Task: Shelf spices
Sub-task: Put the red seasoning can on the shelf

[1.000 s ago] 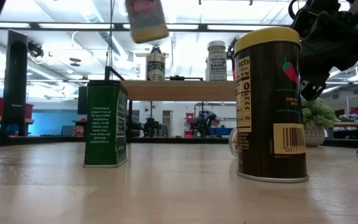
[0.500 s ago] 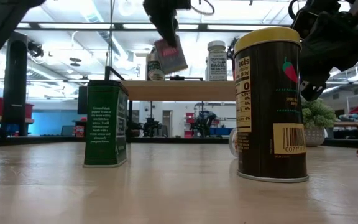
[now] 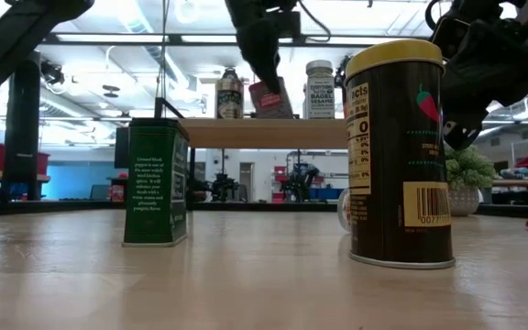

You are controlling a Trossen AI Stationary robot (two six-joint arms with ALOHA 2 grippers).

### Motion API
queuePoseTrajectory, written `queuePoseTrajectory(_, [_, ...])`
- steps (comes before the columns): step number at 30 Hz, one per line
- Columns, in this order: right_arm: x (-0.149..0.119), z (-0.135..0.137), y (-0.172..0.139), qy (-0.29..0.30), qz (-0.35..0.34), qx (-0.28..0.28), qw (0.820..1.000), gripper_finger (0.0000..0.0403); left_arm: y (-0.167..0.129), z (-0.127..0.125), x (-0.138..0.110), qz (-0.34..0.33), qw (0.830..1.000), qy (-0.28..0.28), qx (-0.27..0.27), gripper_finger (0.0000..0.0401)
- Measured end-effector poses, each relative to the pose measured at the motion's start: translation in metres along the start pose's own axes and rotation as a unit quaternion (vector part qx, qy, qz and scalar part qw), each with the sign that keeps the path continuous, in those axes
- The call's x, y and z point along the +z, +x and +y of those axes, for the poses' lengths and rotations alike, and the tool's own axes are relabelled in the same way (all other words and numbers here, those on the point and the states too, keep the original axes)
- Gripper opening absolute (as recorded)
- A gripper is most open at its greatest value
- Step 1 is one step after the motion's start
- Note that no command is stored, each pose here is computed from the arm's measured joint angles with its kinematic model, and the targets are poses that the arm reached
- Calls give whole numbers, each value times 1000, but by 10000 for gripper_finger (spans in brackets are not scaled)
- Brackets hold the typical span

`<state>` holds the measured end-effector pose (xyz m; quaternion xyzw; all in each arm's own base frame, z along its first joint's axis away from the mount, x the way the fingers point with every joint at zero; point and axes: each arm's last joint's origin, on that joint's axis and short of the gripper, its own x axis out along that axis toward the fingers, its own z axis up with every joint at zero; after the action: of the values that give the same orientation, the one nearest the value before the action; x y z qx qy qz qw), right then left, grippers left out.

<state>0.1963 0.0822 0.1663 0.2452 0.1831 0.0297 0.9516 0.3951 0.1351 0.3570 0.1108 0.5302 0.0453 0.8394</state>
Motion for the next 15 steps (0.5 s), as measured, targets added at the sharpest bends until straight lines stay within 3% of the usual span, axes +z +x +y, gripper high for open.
queuePoseTrajectory(8, [-1, 2, -1, -2, 3, 6, 1000, 107, 0, 2, -2, 9, 1000, -12, 12, 223])
queuePoseTrajectory(15, [-4, 6, -2, -4, 6, 16, 1000, 107, -1, 2, -2, 18, 999, -11, 29, 258])
